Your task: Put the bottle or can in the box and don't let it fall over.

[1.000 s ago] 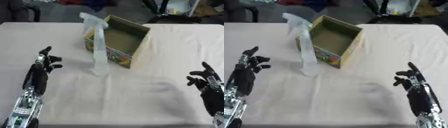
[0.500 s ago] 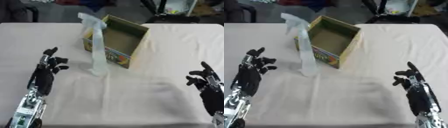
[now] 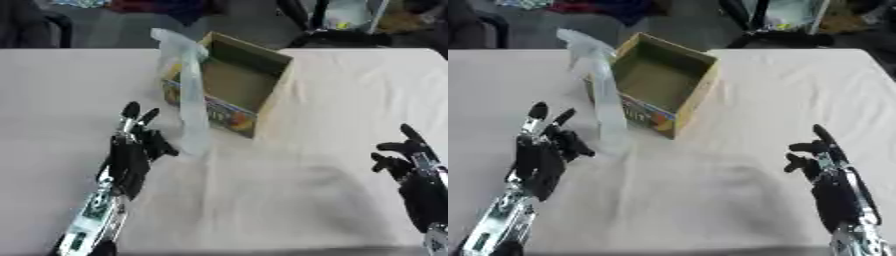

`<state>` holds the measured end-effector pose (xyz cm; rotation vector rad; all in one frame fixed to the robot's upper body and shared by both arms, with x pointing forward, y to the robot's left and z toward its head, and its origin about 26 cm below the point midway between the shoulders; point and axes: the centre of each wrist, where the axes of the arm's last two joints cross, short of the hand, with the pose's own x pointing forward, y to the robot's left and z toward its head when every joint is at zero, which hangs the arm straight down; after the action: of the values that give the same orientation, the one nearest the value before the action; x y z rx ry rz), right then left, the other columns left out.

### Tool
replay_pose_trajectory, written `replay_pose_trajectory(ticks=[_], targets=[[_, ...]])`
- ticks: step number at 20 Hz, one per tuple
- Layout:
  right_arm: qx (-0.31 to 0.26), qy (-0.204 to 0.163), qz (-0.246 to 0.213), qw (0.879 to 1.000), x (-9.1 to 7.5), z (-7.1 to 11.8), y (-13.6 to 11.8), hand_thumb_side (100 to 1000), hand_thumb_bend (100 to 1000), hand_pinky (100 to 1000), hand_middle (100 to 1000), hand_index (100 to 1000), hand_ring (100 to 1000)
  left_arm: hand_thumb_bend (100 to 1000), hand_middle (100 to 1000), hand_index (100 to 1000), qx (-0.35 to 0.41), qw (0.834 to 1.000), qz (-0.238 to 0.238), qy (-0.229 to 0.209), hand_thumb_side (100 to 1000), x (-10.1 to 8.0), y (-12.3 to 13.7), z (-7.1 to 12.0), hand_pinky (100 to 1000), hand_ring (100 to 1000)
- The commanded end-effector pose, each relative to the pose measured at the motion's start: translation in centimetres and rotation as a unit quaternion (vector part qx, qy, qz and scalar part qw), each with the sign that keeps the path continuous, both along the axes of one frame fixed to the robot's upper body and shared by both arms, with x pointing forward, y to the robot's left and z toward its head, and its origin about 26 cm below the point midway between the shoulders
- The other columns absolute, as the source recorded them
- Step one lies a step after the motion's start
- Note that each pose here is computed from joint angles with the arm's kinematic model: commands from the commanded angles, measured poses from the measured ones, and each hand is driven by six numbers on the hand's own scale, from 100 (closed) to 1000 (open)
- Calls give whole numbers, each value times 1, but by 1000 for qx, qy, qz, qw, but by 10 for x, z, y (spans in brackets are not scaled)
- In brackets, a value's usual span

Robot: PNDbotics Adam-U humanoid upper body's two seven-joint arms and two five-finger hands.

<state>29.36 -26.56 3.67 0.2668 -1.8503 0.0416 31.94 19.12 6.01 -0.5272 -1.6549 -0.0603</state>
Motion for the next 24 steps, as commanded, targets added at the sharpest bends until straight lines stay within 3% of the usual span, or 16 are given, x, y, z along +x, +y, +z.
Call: replay_pose_trajectory(ticks=[1, 16, 24], targets=[[-2, -9, 3, 1000, 2, 6, -2, 607, 100, 860, 620, 1000, 462, 522, 250, 992, -37, 999, -20, -22, 821, 6, -12, 12, 541, 168], [-2, -5, 5, 1000, 2, 4, -1, 606, 100, 859, 620, 1000, 462, 580, 229, 1000, -167, 984, -47, -51, 700, 31, -30, 54, 525, 149], [0, -4, 6, 1000, 1, 3, -1, 606, 100, 859, 620, 1000, 462, 604, 221, 1000, -223, 972, -64, -41, 663, 50, -32, 71, 521, 122]])
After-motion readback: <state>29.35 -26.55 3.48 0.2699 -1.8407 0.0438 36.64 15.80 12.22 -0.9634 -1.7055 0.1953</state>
